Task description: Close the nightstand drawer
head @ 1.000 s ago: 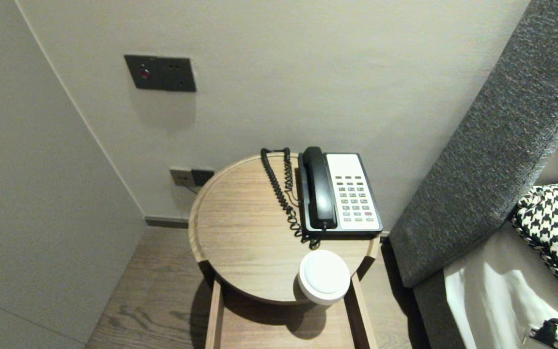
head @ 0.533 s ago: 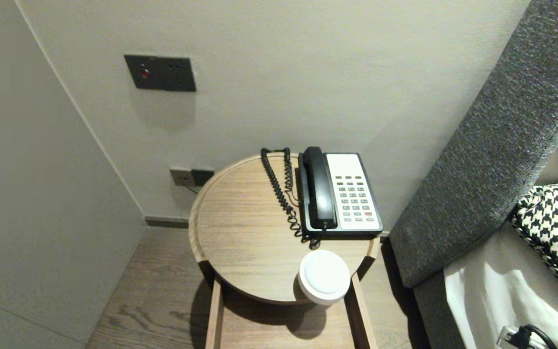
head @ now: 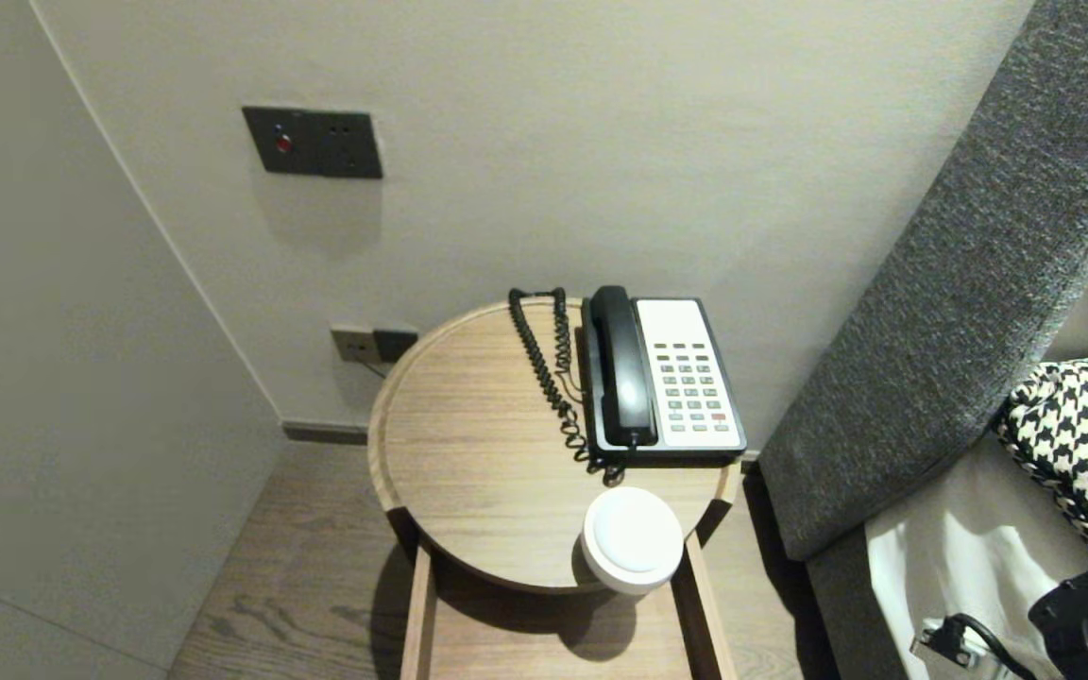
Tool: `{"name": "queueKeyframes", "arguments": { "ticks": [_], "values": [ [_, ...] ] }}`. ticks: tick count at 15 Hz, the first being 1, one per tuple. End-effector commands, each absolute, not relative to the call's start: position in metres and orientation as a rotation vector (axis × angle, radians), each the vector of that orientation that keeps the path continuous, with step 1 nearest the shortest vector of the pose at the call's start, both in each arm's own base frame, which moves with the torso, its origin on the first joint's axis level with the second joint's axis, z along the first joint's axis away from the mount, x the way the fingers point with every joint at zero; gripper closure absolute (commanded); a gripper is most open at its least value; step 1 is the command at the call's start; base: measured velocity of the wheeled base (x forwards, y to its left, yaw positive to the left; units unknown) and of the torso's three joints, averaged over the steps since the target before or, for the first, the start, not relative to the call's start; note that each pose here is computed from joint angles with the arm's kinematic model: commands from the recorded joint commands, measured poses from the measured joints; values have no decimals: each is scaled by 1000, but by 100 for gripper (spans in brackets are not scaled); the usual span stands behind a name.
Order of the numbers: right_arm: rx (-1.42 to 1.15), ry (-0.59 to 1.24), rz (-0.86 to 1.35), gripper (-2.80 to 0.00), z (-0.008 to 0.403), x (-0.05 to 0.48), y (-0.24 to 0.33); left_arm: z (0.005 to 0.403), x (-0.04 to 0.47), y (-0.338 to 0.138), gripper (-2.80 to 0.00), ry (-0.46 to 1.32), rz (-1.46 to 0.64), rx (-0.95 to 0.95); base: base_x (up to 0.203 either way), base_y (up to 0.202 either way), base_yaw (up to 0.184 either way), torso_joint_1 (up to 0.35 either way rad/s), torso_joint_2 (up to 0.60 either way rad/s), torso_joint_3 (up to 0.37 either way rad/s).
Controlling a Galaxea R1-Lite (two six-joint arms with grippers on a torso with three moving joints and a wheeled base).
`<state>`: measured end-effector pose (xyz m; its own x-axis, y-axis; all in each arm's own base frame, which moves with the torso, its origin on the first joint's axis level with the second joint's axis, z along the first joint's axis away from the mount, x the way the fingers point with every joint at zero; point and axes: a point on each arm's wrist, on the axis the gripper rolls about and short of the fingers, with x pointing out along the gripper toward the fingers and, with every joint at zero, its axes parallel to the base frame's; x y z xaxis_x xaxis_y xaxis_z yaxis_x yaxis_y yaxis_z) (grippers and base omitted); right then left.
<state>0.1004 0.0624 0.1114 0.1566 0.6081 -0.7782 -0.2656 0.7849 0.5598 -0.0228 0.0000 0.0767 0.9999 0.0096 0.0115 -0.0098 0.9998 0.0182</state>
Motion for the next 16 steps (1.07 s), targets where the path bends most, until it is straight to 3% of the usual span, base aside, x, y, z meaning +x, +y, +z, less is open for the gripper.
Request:
{"name": "queueKeyframes", "arguments": {
  "ticks": [1,16],
  "values": [
    [308,1327,637,0,105,105,67,77,-23,0,0,-14,11,18,0,0,0,0,0,0],
    [259,1301,640,0,101,142,92,77,-23,0,0,-14,11,18,0,0,0,0,0,0]
  ]
}}
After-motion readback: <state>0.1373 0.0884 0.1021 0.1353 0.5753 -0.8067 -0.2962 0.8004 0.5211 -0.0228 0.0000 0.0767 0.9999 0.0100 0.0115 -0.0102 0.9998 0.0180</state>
